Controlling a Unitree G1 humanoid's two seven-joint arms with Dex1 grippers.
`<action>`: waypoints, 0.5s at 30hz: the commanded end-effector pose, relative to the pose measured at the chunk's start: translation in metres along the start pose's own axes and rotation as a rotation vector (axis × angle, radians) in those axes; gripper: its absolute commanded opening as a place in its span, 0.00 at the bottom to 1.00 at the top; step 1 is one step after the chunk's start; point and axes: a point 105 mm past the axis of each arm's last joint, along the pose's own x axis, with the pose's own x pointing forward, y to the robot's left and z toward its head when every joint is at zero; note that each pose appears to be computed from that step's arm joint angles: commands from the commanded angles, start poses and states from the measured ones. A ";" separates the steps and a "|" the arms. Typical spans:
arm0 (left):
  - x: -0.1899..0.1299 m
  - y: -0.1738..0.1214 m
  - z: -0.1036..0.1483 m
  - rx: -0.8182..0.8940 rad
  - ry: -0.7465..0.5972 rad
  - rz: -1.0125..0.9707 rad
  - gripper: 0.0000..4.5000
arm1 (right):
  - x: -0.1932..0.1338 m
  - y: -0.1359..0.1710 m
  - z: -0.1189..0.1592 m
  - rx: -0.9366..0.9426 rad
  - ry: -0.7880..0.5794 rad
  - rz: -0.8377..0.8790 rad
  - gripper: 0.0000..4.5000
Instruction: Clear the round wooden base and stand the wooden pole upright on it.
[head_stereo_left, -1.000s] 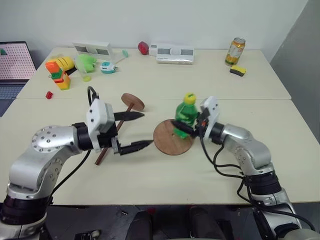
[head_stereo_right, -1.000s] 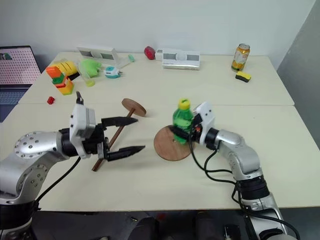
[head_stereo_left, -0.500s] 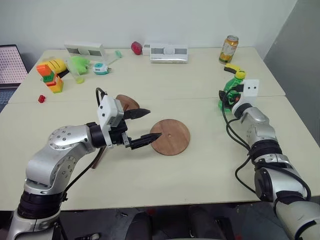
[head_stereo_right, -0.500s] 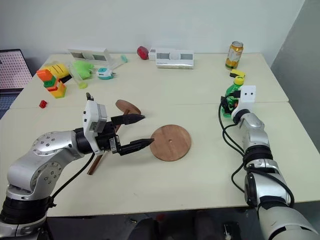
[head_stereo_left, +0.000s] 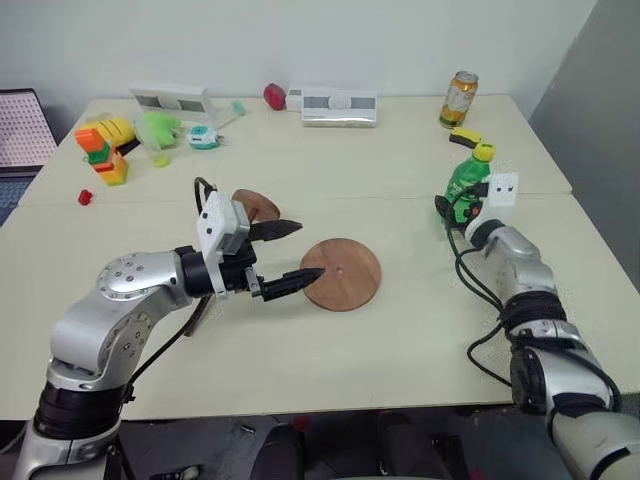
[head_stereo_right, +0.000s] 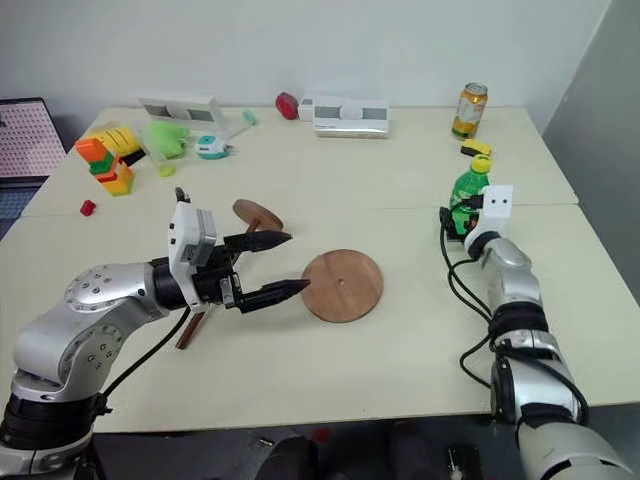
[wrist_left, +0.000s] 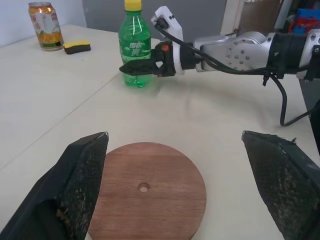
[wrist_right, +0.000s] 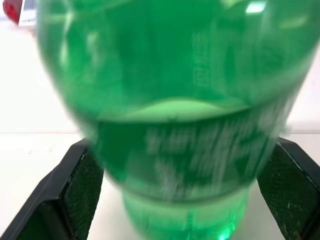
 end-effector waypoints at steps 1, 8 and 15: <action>-0.003 0.002 0.009 0.033 -0.001 0.000 1.00 | -0.026 0.004 0.009 -0.033 0.037 0.079 0.99; -0.013 0.009 -0.003 -0.017 0.074 0.051 1.00 | -0.083 0.023 0.014 -0.044 0.133 0.192 0.99; -0.034 0.041 -0.001 -0.060 0.196 0.157 1.00 | -0.137 0.052 0.040 -0.160 0.248 0.478 0.99</action>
